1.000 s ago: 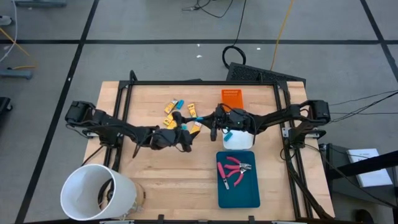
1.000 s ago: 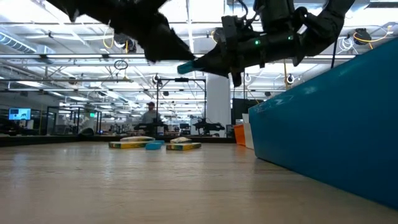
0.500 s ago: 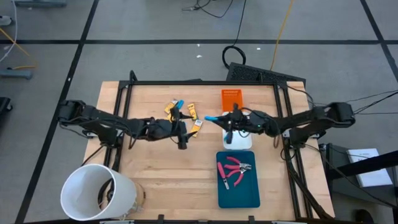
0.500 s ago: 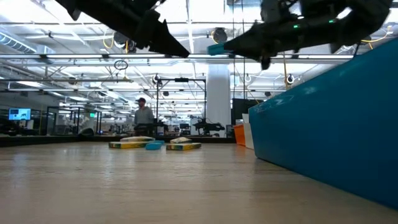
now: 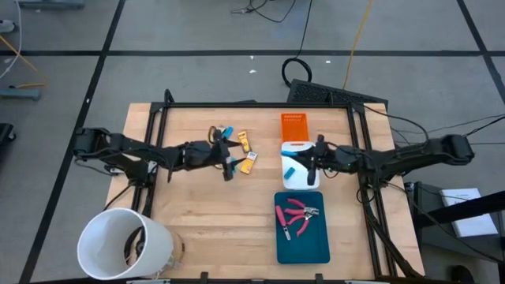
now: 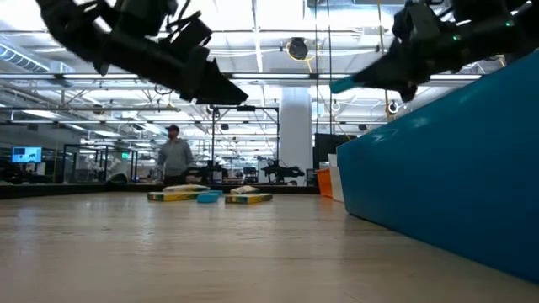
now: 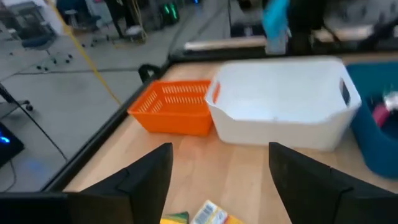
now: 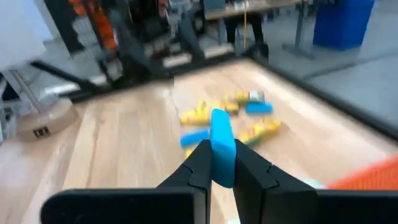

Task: Pick & Place School Supplies
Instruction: Put the blue eraser into the white bin

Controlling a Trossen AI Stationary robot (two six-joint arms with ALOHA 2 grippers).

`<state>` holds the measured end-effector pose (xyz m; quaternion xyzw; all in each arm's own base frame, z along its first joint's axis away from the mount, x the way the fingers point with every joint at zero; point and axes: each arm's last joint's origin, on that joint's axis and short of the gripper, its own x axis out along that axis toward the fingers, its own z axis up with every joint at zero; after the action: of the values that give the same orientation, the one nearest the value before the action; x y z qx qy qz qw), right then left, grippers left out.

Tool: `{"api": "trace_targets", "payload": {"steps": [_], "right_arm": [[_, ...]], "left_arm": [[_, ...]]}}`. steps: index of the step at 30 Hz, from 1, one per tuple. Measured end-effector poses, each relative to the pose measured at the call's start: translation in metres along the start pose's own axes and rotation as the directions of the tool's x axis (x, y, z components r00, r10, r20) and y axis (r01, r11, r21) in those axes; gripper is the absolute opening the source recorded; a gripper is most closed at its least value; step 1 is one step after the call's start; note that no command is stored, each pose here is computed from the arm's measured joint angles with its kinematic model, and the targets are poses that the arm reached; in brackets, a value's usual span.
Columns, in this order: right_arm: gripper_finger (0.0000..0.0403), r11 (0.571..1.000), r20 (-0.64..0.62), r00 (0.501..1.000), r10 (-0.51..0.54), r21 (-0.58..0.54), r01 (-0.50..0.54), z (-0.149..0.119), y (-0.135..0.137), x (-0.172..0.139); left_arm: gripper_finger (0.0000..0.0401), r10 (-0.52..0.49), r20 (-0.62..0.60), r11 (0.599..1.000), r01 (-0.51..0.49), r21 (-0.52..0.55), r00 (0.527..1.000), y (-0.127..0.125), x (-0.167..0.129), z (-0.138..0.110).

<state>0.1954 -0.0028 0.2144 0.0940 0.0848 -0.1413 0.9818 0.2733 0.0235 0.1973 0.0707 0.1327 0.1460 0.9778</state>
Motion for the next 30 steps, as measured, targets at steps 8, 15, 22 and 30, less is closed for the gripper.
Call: {"api": "trace_targets", "payload": {"steps": [8, 15, 22, 30], "right_arm": [[0.0026, 0.996, -0.219, 0.973, -0.08, 0.029, 0.089, -0.023, -0.007, -0.002], [0.0026, 0.992, -0.303, 0.947, -0.104, 0.033, 0.119, -0.035, -0.007, 0.003], [0.0026, 0.99, -0.364, 0.923, -0.125, 0.023, 0.143, -0.045, -0.008, 0.008], [0.0028, 0.983, -0.427, 0.892, -0.149, 0.03, 0.179, -0.055, -0.011, 0.005]], "left_arm": [[0.0266, 0.044, 0.086, 0.992, -0.033, -0.125, 0.995, 0.013, -0.014, -0.028], [0.0267, 0.041, 0.057, 0.986, -0.031, -0.162, 0.998, 0.013, -0.017, -0.037], [0.0266, 0.037, 0.035, 0.985, -0.031, -0.168, 0.999, 0.012, -0.017, -0.039], [0.0267, 0.036, 0.027, 0.985, -0.031, -0.168, 0.999, 0.012, -0.016, -0.04]]}}
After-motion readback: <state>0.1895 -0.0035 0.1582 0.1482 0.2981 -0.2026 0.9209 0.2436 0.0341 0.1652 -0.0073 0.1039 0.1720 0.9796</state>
